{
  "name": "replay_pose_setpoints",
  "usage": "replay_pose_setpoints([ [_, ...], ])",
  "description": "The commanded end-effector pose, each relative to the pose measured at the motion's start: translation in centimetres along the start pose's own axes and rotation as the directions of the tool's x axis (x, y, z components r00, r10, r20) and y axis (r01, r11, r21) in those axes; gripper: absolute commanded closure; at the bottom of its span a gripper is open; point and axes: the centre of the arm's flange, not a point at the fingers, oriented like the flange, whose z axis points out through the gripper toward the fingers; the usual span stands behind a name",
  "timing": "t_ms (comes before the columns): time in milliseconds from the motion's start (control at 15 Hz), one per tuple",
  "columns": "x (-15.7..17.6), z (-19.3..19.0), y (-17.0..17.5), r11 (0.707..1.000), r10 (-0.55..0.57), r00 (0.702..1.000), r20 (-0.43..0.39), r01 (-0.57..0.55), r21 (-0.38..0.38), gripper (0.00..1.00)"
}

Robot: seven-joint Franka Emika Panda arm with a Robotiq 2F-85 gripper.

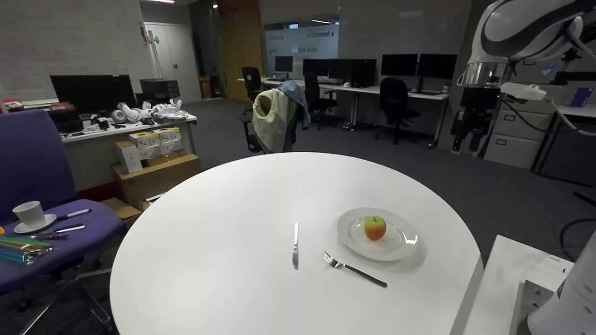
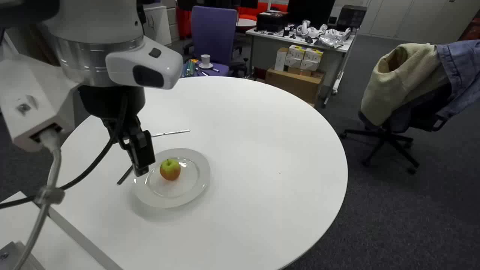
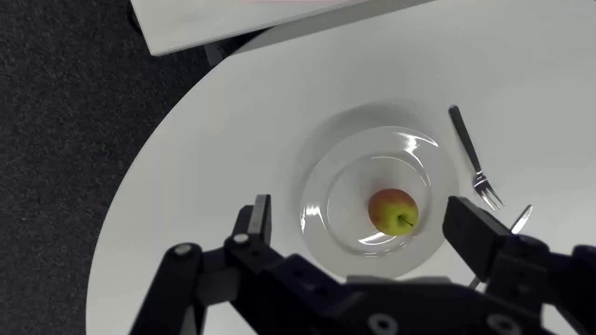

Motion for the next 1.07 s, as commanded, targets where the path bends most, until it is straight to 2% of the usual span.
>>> replay_pose_setpoints([
  [0,0.0,0.0,0.0,1.0,0.0,1.0,0.001,0.0,0.0,0.0],
  [733,0.8,0.2,-0.2,1.0,0.011,1.0,-0.002,-0.011,-0.014,0.0],
  [1000,3.6,1.1,-1.0,0.991,0.116,0.991,-0.072,-0.12,-0.061,0.0],
])
